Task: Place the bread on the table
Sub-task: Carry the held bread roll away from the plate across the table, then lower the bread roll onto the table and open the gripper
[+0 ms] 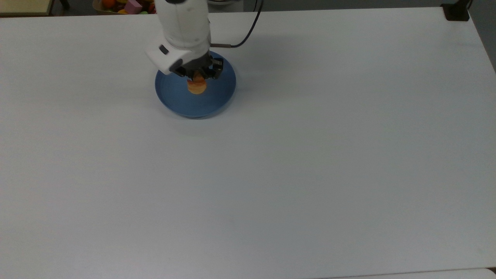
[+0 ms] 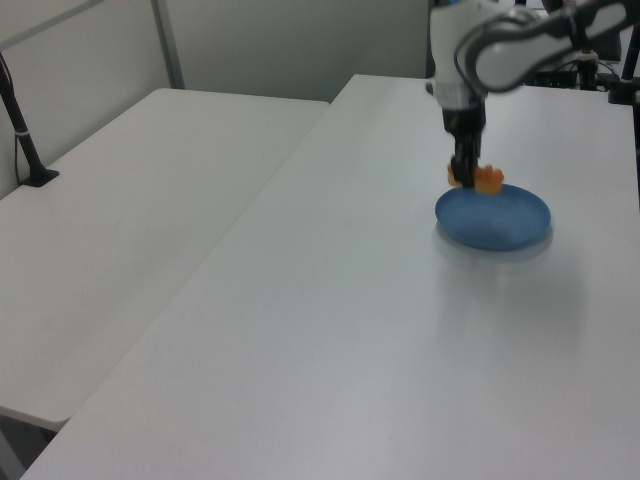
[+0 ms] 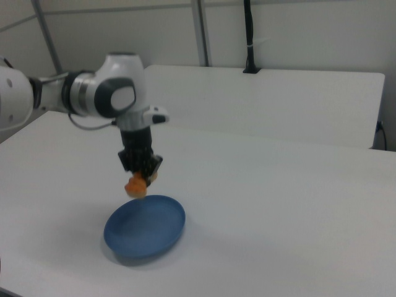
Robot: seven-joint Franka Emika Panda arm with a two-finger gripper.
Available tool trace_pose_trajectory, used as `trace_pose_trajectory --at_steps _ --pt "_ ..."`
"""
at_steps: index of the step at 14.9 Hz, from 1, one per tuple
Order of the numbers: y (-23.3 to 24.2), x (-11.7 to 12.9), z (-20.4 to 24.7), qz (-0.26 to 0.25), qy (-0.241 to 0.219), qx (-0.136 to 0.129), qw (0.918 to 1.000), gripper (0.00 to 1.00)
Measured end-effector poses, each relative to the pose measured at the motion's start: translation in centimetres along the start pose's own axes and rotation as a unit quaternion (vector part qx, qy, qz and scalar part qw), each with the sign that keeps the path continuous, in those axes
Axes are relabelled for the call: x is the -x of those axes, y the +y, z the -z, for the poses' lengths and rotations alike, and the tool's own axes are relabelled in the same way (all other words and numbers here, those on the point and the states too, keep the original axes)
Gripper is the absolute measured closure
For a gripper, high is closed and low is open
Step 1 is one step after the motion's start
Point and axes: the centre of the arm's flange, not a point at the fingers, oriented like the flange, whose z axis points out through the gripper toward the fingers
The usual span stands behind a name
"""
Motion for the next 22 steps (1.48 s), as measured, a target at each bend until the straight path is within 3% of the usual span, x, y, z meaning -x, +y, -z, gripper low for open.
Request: trace_pose_trajectory --at_steps 3,6,11,16,20,22 --pt "3.1 -1.9 6.2 -0.026 0.015 -0.025 0.9992 0.84" --pt "6.9 -4.5 7.2 -0.053 0.023 -0.030 0.9979 0.84" --pt "14.9 -9.0 3.4 -0.084 0.031 -0.022 0.9958 0.84" --pt "21.1 -12.2 -1.8 -0.096 0.106 0.010 0.9897 0.86" --pt "25.7 -13.5 -4.9 -0.104 0.173 0.045 0.9784 0.86" --pt "26.3 -13.9 -6.4 -0.106 0.182 0.054 0.9761 0.81"
